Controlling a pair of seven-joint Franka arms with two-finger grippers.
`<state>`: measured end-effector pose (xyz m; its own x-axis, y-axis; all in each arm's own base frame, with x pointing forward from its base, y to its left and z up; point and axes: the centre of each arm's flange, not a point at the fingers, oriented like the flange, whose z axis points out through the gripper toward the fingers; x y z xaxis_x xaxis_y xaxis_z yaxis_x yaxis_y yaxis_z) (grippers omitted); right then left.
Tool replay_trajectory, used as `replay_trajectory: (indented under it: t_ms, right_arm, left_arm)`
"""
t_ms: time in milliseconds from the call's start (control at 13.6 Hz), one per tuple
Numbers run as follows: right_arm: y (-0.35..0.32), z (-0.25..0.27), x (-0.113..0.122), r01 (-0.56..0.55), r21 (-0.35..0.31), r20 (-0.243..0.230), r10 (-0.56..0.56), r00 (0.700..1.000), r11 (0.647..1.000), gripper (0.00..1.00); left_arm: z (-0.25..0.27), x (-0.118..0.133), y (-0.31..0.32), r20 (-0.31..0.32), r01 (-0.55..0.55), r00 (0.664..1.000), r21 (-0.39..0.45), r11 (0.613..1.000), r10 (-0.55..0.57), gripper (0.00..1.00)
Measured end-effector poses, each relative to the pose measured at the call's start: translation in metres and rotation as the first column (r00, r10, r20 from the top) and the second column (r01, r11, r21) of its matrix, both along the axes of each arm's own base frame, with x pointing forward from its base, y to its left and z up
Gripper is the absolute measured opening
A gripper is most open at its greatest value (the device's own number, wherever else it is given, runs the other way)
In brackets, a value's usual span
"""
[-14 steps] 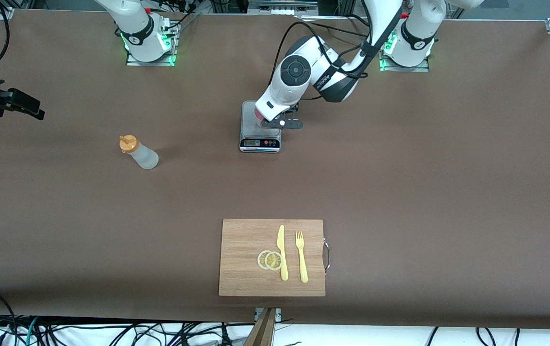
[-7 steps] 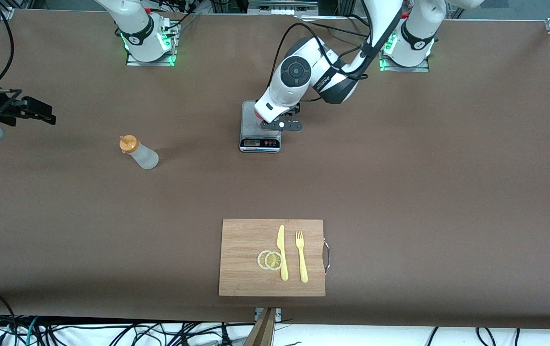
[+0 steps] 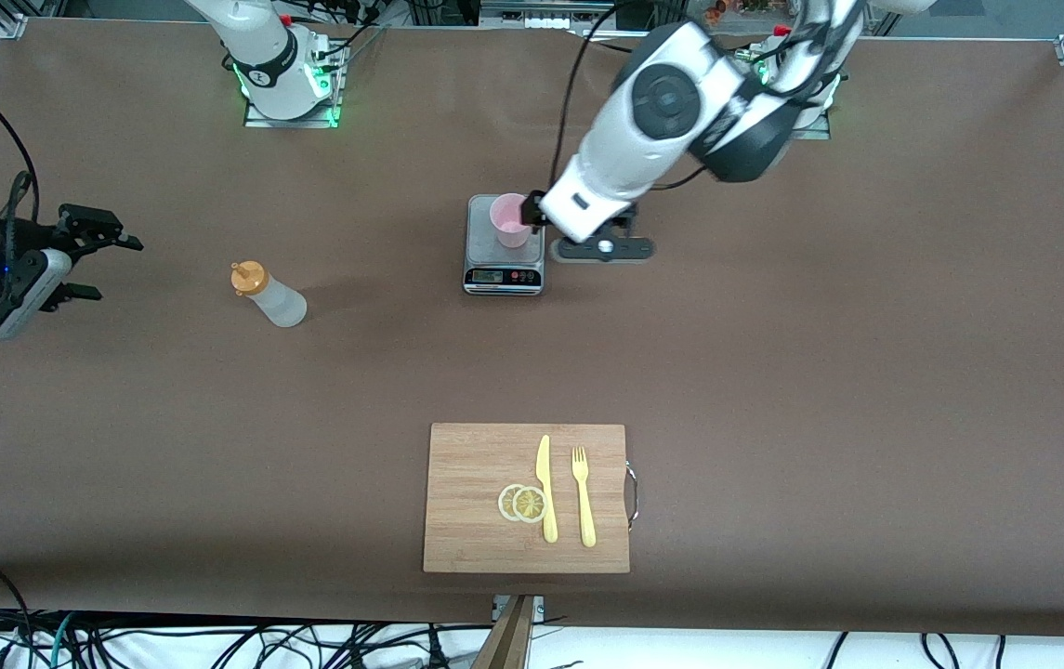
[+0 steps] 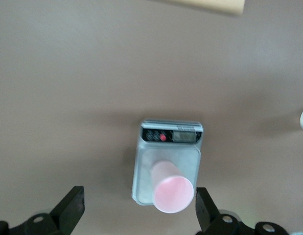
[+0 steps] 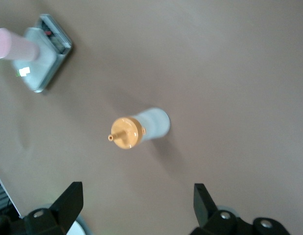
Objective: Add sauce to pink cup with both arms
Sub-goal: 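Release the cup and raise the left gripper while the right gripper reaches out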
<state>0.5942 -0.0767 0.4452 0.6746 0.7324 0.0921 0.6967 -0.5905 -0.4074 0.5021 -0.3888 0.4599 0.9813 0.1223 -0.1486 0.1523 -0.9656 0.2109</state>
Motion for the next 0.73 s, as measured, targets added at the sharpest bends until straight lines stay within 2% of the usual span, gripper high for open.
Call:
replay_trajectory:
  t_ms: [73,220,367,513,733]
  right_arm:
    - [-0.012,-0.022,0.003,-0.052,0.082,0.018,0.051,0.999,0.995,1.00]
    - [-0.037,-0.067,0.006,-0.137,0.227,0.069,0.125,0.990,0.964,1.00]
    - [-0.057,-0.111,0.006,-0.219,0.347,0.143,0.179,0.973,0.912,1.00]
    - [-0.069,-0.152,0.000,-0.289,0.478,0.223,0.204,0.953,0.829,1.00]
    - [-0.075,-0.222,-0.015,-0.393,0.627,0.349,0.210,0.914,0.672,1.00]
  left_arm:
    - [0.020,0.015,0.038,0.017,-0.029,0.999,0.023,0.999,0.029,1.00]
    - [0.052,0.042,0.123,0.030,-0.062,0.998,0.047,0.997,0.060,1.00]
    - [0.078,0.055,0.205,0.030,-0.007,1.000,0.079,0.997,0.004,1.00]
    - [0.105,0.059,0.270,0.014,0.063,0.998,0.139,0.988,-0.066,1.00]
    - [0.131,0.059,0.329,-0.009,0.086,0.996,0.166,0.982,-0.085,1.00]
